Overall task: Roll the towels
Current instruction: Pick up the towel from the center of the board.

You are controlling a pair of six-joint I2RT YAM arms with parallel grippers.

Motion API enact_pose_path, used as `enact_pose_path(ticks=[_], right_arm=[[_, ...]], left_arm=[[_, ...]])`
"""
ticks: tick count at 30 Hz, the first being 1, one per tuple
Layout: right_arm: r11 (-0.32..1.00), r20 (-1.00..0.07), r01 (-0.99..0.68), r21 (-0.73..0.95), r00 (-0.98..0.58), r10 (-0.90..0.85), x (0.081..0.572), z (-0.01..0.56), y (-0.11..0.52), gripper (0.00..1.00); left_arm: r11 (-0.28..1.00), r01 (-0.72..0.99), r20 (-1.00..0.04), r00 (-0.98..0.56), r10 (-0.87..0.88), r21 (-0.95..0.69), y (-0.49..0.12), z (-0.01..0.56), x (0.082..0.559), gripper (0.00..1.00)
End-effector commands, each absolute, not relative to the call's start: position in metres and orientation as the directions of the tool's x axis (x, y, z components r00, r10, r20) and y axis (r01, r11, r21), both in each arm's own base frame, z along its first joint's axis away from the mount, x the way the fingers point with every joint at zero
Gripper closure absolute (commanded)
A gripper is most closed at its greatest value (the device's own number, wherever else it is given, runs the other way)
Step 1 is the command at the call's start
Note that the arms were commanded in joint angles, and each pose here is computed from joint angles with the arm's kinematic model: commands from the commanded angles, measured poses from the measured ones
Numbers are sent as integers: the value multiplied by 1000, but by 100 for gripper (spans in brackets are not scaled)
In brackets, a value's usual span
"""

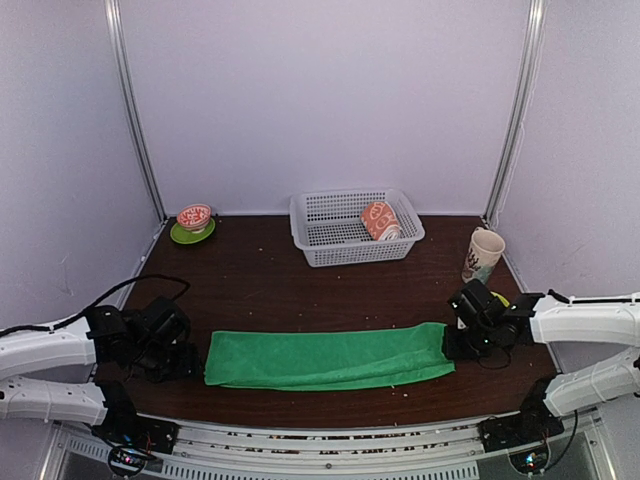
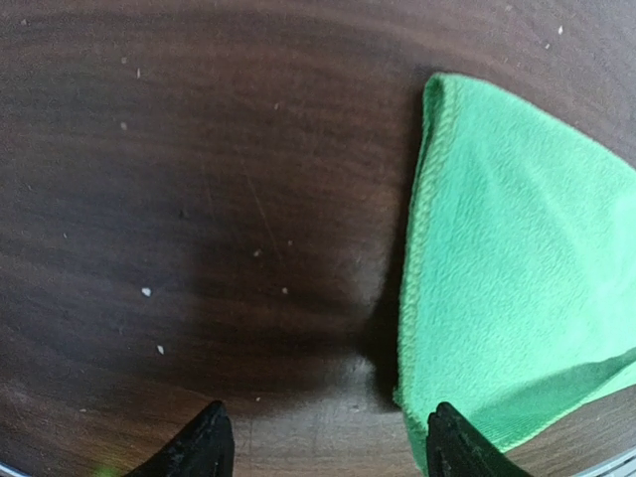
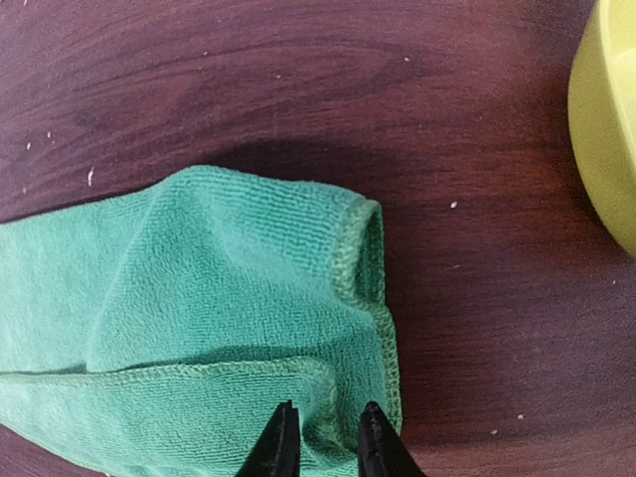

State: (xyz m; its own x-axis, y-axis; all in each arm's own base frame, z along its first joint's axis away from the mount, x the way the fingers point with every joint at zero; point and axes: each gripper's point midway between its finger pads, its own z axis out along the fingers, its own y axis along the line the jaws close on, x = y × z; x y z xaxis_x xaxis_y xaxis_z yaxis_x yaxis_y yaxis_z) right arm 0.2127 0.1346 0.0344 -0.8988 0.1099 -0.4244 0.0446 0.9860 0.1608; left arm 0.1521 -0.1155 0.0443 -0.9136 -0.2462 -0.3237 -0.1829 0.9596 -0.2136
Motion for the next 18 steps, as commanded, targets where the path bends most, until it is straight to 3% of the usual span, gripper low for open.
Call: enact_pose_path(ticks=[1,6,13,18], right_arm=[[982,-450,46,185,-884,126,217,38,136,81],[981,-456,43,189,-881,127,216,40,134,100],[981,-472,45,187,-872,130,215,46,130,100],[980,-485,42,197,-864,134,215,52,130,100]], left_arm=[[943,-191,-304,-913,-273,-273,-125,45,151,32],[937,-202,-304,-908,-287,-284,-125,44,151,32],[929,-208,-279,-914,-296,-305,-131,39,150,33],[918,-208,-264,-915,-304,-337,-137,37,150,42]])
